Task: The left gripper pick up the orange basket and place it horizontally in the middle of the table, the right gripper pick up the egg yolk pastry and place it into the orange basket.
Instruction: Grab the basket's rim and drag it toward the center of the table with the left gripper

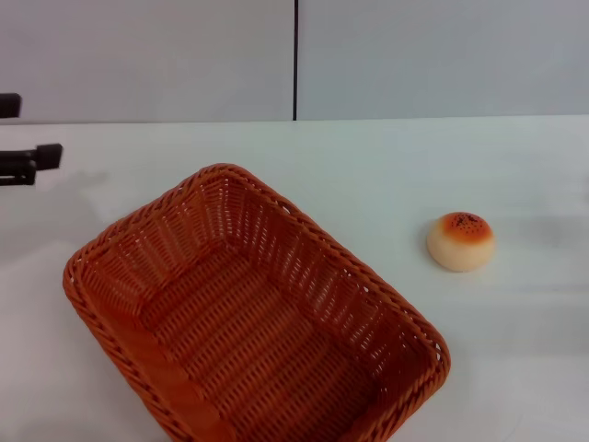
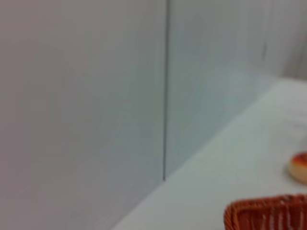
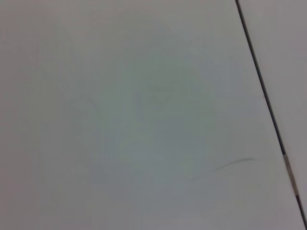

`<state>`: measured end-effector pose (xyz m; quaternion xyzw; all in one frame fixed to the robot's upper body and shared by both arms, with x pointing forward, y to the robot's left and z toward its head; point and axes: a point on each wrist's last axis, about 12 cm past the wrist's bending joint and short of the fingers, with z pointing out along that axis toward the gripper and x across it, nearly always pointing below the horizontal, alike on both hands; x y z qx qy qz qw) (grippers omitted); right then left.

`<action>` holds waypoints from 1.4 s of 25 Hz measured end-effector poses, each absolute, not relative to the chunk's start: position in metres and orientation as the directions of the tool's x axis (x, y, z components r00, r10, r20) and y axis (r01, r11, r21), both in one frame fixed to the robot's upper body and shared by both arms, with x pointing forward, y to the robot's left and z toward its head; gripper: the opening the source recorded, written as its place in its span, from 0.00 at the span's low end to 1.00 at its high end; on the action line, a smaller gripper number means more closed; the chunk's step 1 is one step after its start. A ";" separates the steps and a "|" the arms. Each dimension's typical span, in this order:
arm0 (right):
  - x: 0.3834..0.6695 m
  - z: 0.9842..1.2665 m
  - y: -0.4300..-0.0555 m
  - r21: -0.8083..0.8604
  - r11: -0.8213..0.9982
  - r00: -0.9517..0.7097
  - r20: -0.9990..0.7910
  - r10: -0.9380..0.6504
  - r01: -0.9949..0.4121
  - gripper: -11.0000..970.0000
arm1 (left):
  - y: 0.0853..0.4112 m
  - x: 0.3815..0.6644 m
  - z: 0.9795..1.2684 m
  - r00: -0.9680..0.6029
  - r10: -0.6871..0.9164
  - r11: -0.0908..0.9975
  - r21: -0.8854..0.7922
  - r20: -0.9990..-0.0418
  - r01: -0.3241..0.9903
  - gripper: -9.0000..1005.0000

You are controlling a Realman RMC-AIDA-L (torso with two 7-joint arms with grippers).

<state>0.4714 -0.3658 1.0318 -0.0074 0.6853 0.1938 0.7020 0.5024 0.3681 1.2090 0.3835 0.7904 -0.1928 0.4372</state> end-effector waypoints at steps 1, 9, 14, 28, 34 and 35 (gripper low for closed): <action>0.471 1.032 -0.366 0.255 0.925 -0.014 -0.965 0.262 -0.282 0.65 | 0.368 0.502 1.209 -0.324 0.438 0.632 0.031 -0.839 0.775 0.83; 0.471 1.032 -0.366 0.257 0.925 -0.011 -0.964 0.264 -0.281 0.65 | 0.313 0.513 1.228 -0.408 0.643 0.551 0.022 -0.648 0.834 0.83; 0.472 1.031 -0.365 0.252 0.926 -0.012 -0.966 0.259 -0.280 0.65 | 0.300 0.516 1.226 -0.427 0.657 0.553 0.013 -0.621 0.833 0.83; 0.473 1.031 -0.363 0.252 0.924 -0.014 -0.966 0.259 -0.287 0.65 | 0.268 0.531 1.197 -0.448 0.668 0.570 0.021 -0.594 0.821 0.83; 0.472 1.031 -0.364 0.252 0.925 -0.019 -0.966 0.257 -0.284 0.65 | 0.260 0.536 1.180 -0.448 0.671 0.569 0.023 -0.591 0.822 0.83; 0.472 1.031 -0.364 0.252 0.925 -0.019 -0.966 0.257 -0.284 0.65 | 0.258 0.537 1.176 -0.444 0.676 0.565 0.027 -0.588 0.824 0.83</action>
